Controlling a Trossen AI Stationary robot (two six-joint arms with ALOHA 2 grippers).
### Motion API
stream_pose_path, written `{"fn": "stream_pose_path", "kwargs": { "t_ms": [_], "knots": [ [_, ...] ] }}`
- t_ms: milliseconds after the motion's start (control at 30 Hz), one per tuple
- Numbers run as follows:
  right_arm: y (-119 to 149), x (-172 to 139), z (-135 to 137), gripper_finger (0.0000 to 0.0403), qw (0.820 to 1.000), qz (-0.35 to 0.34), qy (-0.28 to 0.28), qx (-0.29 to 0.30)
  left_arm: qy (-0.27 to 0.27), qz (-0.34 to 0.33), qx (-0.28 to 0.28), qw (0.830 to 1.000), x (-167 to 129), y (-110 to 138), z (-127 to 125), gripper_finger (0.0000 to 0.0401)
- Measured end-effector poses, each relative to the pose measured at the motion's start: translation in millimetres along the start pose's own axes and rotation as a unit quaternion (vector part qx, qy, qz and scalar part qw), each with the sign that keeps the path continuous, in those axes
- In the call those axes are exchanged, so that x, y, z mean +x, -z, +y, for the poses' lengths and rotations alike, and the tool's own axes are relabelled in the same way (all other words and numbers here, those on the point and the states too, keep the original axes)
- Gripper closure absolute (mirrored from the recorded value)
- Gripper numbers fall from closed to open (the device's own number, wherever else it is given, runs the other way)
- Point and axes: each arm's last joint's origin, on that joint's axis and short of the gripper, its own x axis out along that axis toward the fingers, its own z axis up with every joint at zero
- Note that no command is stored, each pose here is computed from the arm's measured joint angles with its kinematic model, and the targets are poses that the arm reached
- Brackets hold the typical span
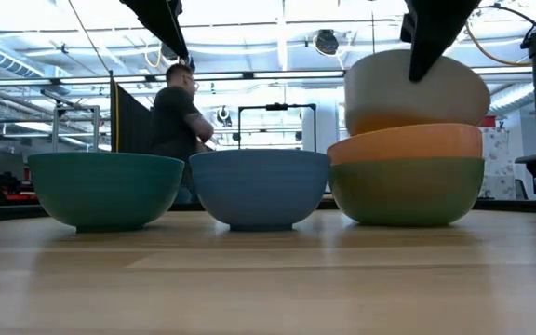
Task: Nest bowls inside each other
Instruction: Stack the grey bowl on top of the orange bowl
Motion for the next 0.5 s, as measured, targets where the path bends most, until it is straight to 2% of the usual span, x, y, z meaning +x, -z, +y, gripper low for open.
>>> {"fn": "stream_pose_path", "kwargs": {
  "t_ms": [367, 500],
  "knots": [
    [9, 20, 0, 0.0402, 1.000, 0.010, -0.011, 0.001, 0.004, -0.001, 0.004, 1.000, -1, 1, -3, 0.0221],
    [9, 20, 1, 0.0391, 1.000, 0.011, -0.013, 0.002, 0.008, -0.001, 0.008, 1.000, -2, 1, -6, 0.0221]
  ]
}}
